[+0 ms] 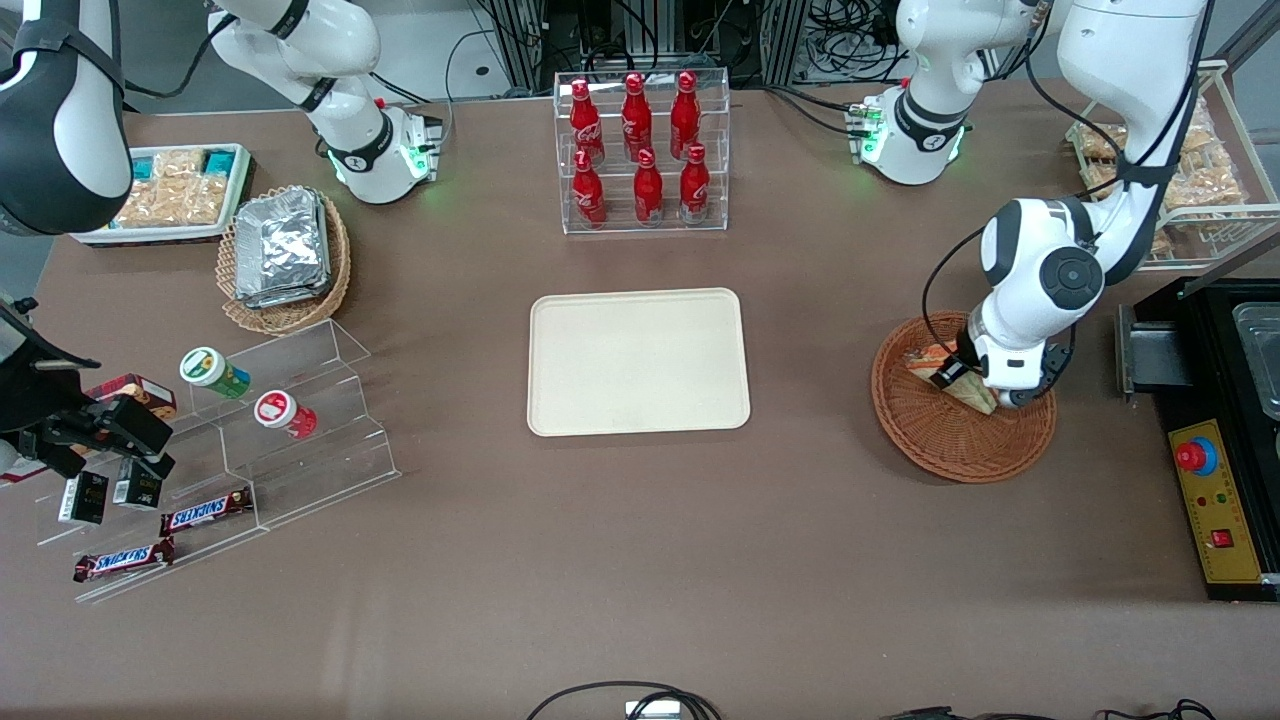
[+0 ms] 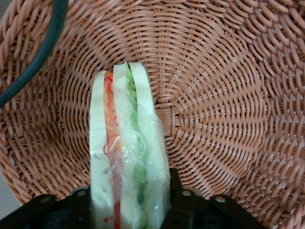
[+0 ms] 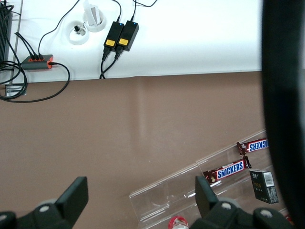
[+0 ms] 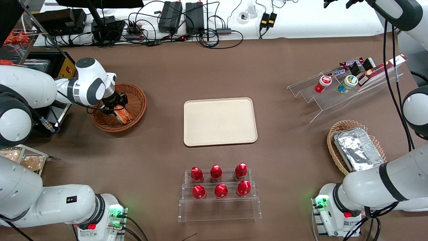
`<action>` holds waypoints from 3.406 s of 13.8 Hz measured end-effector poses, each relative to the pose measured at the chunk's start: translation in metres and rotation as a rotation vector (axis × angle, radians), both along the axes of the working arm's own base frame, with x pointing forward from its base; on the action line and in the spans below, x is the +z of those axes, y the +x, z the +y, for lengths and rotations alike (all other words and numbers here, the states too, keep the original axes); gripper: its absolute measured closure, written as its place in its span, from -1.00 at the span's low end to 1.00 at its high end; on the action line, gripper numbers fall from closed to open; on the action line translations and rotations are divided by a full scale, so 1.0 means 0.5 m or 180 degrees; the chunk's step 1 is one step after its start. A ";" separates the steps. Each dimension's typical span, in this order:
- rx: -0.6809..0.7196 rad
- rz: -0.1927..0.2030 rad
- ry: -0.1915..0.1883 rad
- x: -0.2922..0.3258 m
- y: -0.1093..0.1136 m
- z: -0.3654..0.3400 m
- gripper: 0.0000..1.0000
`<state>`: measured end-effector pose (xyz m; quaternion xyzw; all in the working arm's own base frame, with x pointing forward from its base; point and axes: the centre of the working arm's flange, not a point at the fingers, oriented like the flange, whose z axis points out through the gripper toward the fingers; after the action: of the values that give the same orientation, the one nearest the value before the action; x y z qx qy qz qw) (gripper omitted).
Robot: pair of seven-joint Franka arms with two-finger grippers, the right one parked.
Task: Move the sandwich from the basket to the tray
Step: 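Lift the sandwich and carry it with the left gripper over the cream tray, then lower the sandwich onto the tray and open the left gripper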
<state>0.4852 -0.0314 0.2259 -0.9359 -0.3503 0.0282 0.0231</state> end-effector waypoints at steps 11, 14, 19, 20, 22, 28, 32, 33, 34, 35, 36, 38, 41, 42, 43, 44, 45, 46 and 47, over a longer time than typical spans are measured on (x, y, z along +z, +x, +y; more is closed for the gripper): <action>-0.0131 0.0059 0.0111 0.154 0.052 -0.027 0.59; -0.0424 0.0019 0.0108 0.237 0.085 -0.130 0.59; -0.1034 -0.0126 0.0046 0.285 0.060 -0.331 0.59; -0.1212 -0.0152 0.0079 0.289 0.047 -0.374 0.59; -0.1605 -0.0189 0.0190 0.285 0.009 -0.461 0.59; -0.2274 -0.0118 0.0261 0.218 -0.091 -0.658 0.59; -0.2553 -0.0091 0.0247 0.170 -0.142 -0.739 0.59; -0.2599 -0.0126 0.0194 0.158 -0.148 -0.756 0.59; -0.2647 -0.0137 0.0140 0.143 -0.154 -0.772 0.59; -0.2689 -0.0114 0.0098 0.126 -0.160 -0.788 0.59; -0.2720 -0.0078 0.0068 0.109 -0.165 -0.802 0.59; -0.2769 -0.0046 0.0019 0.083 -0.165 -0.823 0.59; -0.2822 0.0003 -0.0042 0.046 -0.159 -0.846 0.59; -0.2857 0.0015 -0.0069 0.030 -0.165 -0.856 0.59; -0.2901 0.0036 -0.0085 0.015 -0.176 -0.866 0.59; -0.2932 0.0060 -0.0096 0.002 -0.185 -0.873 0.59; -0.2959 0.0072 -0.0096 -0.006 -0.190 -0.877 0.59; -0.2991 0.0070 -0.0086 -0.013 -0.193 -0.879 0.59; -0.3012 0.0070 -0.0074 -0.018 -0.193 -0.879 0.59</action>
<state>0.3886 -0.4707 0.2171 -0.9926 0.1153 0.0284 0.0267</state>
